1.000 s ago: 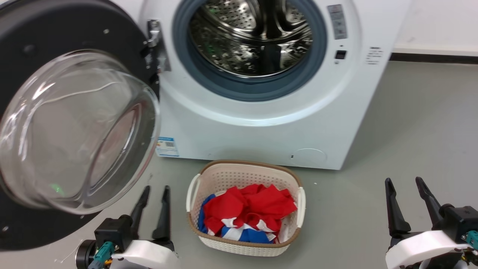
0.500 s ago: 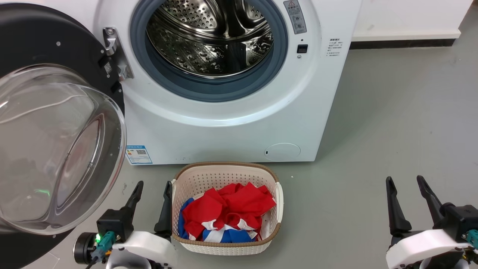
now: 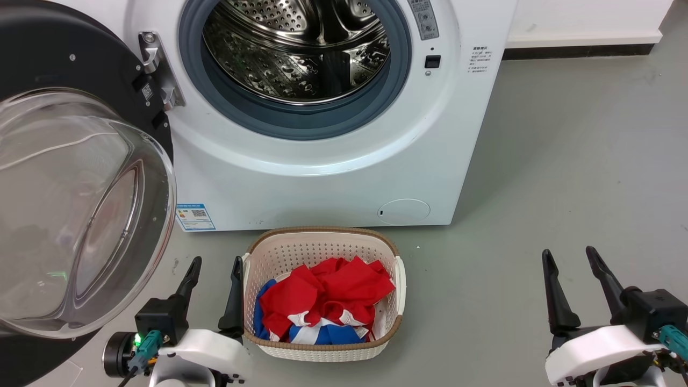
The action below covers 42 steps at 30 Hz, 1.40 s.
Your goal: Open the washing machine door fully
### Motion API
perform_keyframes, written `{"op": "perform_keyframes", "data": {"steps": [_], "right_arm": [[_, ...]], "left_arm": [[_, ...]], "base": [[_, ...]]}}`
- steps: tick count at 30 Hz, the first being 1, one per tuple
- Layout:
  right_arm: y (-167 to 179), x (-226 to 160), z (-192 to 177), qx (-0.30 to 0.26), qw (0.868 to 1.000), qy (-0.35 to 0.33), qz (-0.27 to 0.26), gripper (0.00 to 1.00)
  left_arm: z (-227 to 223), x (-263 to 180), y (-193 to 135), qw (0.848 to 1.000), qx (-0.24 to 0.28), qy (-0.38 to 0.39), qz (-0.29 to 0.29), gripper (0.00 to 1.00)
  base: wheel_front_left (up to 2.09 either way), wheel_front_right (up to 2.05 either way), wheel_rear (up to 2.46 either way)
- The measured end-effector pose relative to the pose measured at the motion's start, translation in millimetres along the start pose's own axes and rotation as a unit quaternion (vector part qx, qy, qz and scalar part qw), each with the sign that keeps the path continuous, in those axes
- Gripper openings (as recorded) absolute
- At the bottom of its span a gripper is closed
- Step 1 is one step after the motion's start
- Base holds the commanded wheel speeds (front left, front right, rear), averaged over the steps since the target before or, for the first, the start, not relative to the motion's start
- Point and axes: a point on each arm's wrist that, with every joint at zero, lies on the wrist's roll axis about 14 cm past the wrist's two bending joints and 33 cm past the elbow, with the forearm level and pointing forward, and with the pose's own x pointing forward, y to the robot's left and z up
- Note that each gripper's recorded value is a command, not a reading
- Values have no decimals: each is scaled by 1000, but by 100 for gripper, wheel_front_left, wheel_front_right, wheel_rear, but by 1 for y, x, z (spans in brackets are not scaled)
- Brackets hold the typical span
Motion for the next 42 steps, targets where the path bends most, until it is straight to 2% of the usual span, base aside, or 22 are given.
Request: {"op": "perform_keyframes", "data": {"steps": [12,13,17,27,33,36,42], "right_arm": [[1,0,-3,1,1000,4,2,100],[1,0,-3,1,1000,4,2,0],[0,-6,-20,6,1000,31,-1,0],[-1,-6,-26,109,993,37,-11,0],[-3,-4,-25,165,986,34,-16,0],[-4,-2,-26,208,977,33,-20,0],[-5,0,-25,255,966,31,-23,0]], "left_arm": [[-1,1,2,1000,-3,1,4,100],[-1,1,2,1000,-3,0,4,0],[-19,-7,4,999,-11,30,11,0],[-26,-9,14,992,-106,50,41,0],[-26,-10,17,985,-159,53,52,0],[-26,-10,21,977,-199,54,61,0],[-26,-10,24,965,-245,55,69,0]], "base": [[0,0,0],[0,0,0],[0,0,0],[0,0,0],[0,0,0],[0,0,0],[0,0,0]]}}
